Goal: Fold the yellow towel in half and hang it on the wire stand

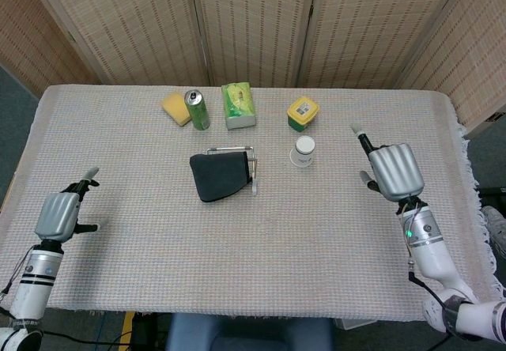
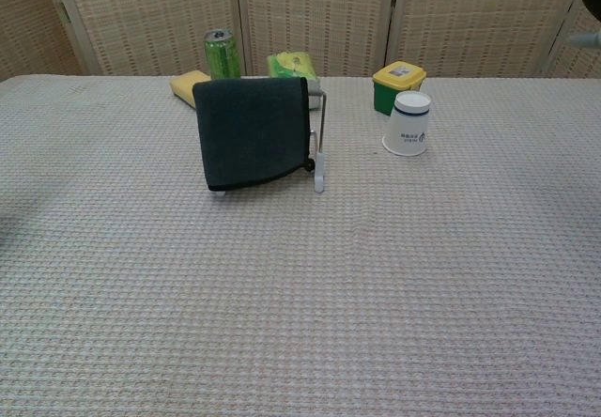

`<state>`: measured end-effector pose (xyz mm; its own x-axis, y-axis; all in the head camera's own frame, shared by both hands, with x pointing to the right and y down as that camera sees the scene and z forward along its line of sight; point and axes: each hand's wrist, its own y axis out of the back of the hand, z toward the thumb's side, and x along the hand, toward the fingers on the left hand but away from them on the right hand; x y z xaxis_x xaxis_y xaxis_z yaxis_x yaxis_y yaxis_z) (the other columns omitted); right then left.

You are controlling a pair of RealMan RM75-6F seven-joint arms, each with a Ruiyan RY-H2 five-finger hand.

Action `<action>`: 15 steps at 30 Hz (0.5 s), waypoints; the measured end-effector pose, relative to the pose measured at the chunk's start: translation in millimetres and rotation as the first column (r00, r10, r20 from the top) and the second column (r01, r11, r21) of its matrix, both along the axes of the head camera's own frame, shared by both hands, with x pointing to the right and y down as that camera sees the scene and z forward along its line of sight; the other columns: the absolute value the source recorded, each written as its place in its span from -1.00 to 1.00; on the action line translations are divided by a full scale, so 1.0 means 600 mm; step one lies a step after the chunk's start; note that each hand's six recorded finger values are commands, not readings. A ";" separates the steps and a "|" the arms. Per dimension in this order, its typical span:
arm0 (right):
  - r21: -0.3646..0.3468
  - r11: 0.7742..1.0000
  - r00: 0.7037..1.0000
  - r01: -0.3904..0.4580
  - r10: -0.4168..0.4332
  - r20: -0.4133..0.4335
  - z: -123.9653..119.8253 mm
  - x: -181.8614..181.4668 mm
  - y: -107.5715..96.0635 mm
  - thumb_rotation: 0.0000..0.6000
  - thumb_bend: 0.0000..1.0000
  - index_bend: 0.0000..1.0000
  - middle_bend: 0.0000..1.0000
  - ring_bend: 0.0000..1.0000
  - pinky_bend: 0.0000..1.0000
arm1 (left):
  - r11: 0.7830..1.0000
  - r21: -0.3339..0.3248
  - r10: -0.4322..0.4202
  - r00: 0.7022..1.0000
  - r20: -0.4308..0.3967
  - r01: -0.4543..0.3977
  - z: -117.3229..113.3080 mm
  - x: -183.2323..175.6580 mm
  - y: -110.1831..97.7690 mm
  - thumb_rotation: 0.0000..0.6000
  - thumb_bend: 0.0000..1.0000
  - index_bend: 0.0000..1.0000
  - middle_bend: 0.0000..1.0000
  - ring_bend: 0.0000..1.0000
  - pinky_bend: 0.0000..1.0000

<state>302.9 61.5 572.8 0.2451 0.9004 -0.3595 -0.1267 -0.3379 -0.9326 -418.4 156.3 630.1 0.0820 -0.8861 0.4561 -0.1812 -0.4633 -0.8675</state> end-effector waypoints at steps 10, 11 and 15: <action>-0.129 0.989 0.992 -0.075 0.087 0.089 -0.001 0.090 0.104 1.00 -0.44 -0.89 -0.52 -0.64 -0.43 | 0.999 0.040 -0.005 1.000 0.013 0.004 -0.051 0.002 0.045 1.00 -0.75 -0.77 -0.40 -0.38 -0.15; -0.137 0.987 0.991 -0.080 0.094 0.098 -0.001 0.097 0.113 1.00 -0.44 -0.89 -0.53 -0.65 -0.44 | 0.999 0.041 -0.007 1.000 0.014 0.006 -0.055 0.002 0.050 1.00 -0.75 -0.77 -0.40 -0.38 -0.16; -0.147 0.982 0.984 -0.120 0.137 0.116 -0.006 0.135 0.150 1.00 -0.44 -0.89 -0.54 -0.66 -0.44 | 0.999 0.047 -0.007 1.000 0.027 0.006 -0.070 0.000 0.074 1.00 -0.75 -0.77 -0.40 -0.39 -0.18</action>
<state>383.7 151.6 568.9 0.1816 0.8706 -0.4572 0.0407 -0.4712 -0.8811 -418.1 200.4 588.3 0.0640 -0.9072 0.4158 -0.1601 -0.4206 -0.8930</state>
